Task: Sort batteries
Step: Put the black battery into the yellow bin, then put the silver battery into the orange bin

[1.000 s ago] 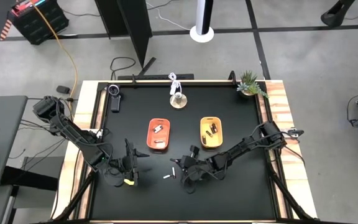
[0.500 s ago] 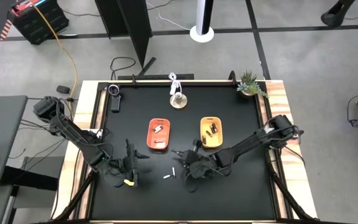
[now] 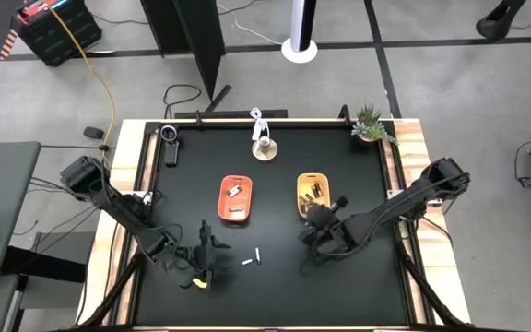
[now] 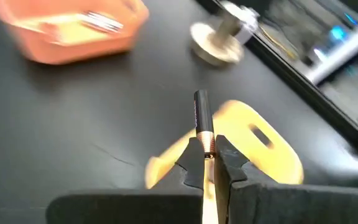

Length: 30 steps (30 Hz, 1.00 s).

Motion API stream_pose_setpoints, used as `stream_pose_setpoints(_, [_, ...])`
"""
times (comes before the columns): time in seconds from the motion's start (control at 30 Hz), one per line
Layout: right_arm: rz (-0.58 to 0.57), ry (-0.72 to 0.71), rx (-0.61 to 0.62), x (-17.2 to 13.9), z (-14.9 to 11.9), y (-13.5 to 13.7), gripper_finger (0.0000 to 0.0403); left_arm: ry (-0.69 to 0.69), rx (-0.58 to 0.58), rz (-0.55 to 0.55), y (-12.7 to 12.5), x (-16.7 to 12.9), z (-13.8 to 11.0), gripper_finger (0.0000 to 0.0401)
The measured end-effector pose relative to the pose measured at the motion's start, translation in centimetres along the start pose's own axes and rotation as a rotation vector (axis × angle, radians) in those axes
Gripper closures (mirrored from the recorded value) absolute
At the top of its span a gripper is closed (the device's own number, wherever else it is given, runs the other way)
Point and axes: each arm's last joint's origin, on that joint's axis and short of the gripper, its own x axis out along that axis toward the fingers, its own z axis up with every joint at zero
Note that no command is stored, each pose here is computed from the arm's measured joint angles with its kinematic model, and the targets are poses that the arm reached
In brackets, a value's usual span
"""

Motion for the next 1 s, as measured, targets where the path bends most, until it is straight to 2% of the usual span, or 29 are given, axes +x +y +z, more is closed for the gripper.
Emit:
stream_pose_setpoints(0.13, [-0.099, 0.072, 0.079, 0.1, -0.9, -1.6, 0.0386, -0.011, -0.006, -0.004, -0.3, 0.5, -0.3, 0.0124])
stream_pose_setpoints(0.27, [-0.113, 0.128, 0.111, 0.6, -0.9, -2.1, 0.0363, -0.015, -0.002, -0.009, -0.4, 1.0, -0.5, 0.0124])
stream_pose_setpoints(0.6, [-0.138, 0.197, 0.137, 2.3, -0.2, -2.9, 0.0221, -0.025, -0.018, -0.084, -0.7, 2.1, -0.6, 0.0124])
stream_pose_setpoints(0.73, [-0.137, 0.195, 0.131, 2.3, -0.2, -2.8, 0.0182, -0.014, -0.031, -0.099, -0.7, 2.2, -0.7, 0.0124])
stream_pose_setpoints(1.0, [-0.130, 0.190, 0.131, 2.3, -0.2, -2.8, 0.0175, -0.013, -0.044, -0.116, -1.3, 2.6, -1.5, 0.0124])
